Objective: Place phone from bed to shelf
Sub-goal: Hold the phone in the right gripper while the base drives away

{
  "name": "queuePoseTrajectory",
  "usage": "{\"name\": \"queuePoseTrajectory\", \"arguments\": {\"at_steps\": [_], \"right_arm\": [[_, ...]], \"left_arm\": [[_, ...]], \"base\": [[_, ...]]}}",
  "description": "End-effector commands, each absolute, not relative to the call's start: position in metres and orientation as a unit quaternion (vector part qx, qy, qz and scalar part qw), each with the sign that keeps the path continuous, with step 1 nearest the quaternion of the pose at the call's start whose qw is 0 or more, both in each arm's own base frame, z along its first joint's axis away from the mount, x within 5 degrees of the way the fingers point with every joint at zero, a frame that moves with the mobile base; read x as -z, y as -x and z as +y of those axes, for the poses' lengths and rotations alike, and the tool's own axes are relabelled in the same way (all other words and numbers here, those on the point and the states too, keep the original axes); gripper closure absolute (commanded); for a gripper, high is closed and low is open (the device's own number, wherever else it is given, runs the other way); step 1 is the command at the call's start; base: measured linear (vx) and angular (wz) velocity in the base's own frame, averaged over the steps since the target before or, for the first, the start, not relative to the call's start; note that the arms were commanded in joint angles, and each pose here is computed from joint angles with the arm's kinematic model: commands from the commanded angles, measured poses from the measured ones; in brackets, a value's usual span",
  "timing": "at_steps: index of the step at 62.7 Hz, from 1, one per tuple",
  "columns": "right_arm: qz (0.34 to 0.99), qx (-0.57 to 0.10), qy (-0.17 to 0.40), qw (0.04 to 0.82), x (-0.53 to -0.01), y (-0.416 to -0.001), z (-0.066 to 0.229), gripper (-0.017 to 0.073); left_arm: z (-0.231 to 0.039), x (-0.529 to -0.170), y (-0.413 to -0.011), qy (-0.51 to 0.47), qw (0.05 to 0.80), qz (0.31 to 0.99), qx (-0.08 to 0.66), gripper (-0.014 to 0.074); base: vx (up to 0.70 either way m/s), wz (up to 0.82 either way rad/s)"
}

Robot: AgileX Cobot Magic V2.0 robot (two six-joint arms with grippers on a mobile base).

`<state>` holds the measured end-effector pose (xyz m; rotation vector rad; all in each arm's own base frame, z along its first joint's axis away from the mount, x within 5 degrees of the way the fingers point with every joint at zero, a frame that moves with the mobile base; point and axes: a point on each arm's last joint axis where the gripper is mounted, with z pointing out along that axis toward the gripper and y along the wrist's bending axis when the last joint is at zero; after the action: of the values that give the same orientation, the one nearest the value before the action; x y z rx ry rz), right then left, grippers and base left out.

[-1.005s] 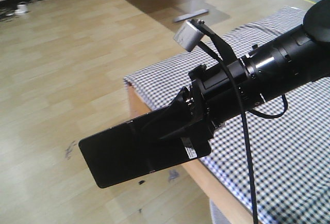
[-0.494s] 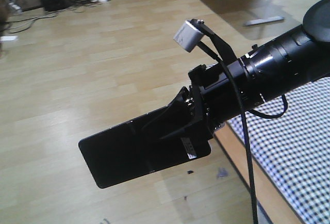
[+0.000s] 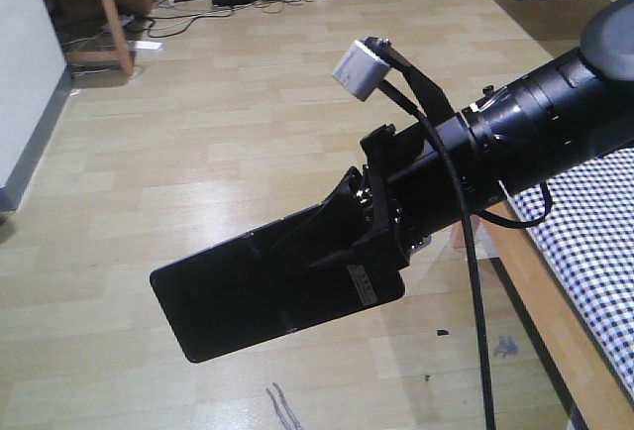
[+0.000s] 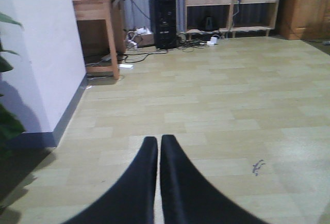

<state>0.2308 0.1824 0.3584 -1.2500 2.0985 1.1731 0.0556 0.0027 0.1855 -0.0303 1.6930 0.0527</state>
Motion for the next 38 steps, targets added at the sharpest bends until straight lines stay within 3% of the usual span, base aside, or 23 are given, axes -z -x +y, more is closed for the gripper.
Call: {"name": "queuePoseTrajectory", "arguments": {"at_steps": [1, 38], "right_arm": [[0.728, -0.461, 0.457, 0.221, -0.3801, -0.2171, 0.1815, 0.0561], [0.728, -0.461, 0.457, 0.221, -0.3801, -0.2171, 0.1815, 0.0561]], "left_arm": [[0.0029, -0.1898, -0.0558, 0.017, 0.688, 0.725, -0.022, 0.0592], [0.0029, -0.1898, -0.0558, 0.017, 0.688, 0.725, -0.022, 0.0592]], "base": [[-0.08, 0.29], [-0.01, 0.04]]}}
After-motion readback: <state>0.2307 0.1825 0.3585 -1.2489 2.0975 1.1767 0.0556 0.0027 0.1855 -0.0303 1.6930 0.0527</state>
